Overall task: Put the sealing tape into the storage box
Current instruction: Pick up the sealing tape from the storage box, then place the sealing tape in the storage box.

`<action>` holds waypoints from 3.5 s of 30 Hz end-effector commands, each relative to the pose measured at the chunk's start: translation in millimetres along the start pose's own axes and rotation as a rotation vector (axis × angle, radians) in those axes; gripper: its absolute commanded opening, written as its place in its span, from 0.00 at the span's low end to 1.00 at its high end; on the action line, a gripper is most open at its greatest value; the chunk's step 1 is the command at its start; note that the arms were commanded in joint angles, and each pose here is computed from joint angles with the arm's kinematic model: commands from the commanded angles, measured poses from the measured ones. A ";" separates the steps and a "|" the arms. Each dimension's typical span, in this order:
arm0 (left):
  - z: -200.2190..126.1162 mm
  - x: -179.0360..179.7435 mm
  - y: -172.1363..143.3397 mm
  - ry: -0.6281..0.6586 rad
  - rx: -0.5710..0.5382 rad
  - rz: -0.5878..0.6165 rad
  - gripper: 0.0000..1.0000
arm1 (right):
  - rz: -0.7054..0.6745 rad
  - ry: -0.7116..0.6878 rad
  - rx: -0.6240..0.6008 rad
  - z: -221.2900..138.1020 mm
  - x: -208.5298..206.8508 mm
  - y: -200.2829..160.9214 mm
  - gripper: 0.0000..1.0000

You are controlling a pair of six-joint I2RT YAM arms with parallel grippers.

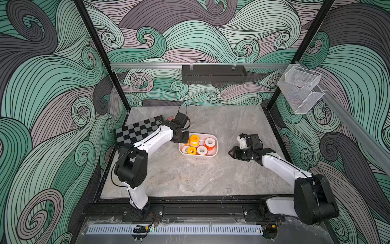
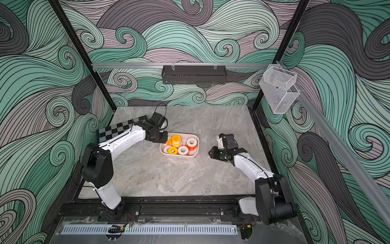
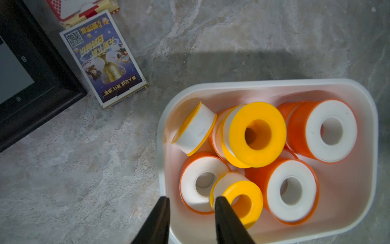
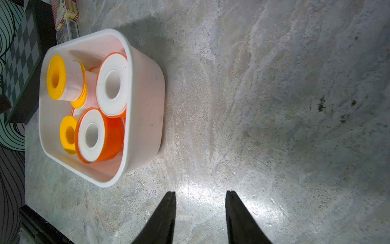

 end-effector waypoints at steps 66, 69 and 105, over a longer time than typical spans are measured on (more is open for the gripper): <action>72.4 14.4 16.3 0.010 0.083 0.233 0.37 | -0.028 0.017 0.055 6.3 7.5 -3.0 0.43; 68.9 16.4 17.8 0.029 0.065 0.219 0.31 | -0.026 0.019 0.058 6.6 7.4 -3.6 0.43; -36.2 -47.4 -23.2 -0.487 -0.028 -0.069 0.23 | -0.017 0.053 0.052 7.4 11.0 -4.9 0.43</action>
Point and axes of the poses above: each gripper's point midway between its finger pads, its own z axis out along the fingers, its own x axis along the line the jaws close on, y = z × x, the point moved 4 cm from there along -z, back along the fingers, and after that the axes turned 1 degree about z, right-handed, at the moved point
